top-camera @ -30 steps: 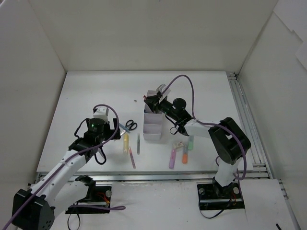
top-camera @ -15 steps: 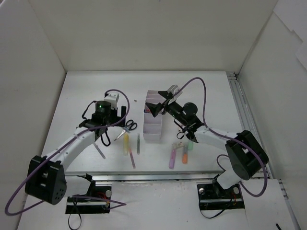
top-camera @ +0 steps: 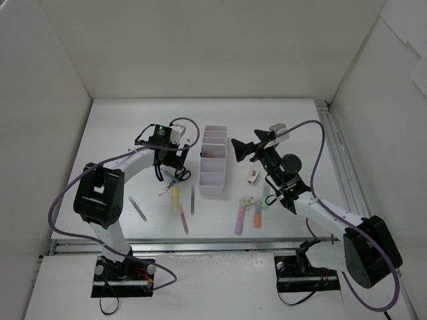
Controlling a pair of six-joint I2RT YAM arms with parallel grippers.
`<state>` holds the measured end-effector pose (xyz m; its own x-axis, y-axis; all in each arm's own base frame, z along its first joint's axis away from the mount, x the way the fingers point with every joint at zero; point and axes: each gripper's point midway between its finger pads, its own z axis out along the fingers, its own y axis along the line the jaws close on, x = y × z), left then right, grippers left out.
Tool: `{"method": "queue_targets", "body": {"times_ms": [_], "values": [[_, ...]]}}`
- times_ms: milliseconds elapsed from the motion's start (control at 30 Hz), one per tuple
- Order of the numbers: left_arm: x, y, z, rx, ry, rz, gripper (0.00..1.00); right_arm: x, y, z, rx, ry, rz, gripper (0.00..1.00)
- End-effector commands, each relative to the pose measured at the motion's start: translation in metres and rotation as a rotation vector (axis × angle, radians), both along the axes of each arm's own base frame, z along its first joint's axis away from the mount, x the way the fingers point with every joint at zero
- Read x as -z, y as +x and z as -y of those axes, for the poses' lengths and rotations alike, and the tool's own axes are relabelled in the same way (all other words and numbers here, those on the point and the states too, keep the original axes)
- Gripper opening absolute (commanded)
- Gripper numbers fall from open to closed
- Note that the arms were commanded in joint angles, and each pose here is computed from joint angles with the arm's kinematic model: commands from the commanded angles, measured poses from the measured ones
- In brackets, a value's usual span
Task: Sort the stationery into containers
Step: Pick up the scissors from the center of the board.
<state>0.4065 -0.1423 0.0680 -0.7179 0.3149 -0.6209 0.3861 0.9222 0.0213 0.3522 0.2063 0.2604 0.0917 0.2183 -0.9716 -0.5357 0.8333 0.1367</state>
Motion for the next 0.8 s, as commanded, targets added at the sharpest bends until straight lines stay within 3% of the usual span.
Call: {"method": "queue_targets", "body": {"times_ms": [0,233,500,767], "values": [[-0.017,0.006,-0.004,0.040,0.076,0.024,1.00,-0.028,-0.003,0.017,0.055,0.063,0.053,0.98],[0.004,0.000,-0.009,0.036,0.179,-0.026,0.86,-0.024,-0.001,0.031,0.090,0.059,0.029,0.98],[0.022,-0.001,0.003,0.102,0.272,-0.094,0.78,-0.023,-0.003,0.044,0.127,0.064,0.021,0.98],[0.030,-0.003,0.011,0.152,0.259,-0.147,0.24,-0.024,-0.009,0.063,0.182,0.067,0.034,0.98]]}}
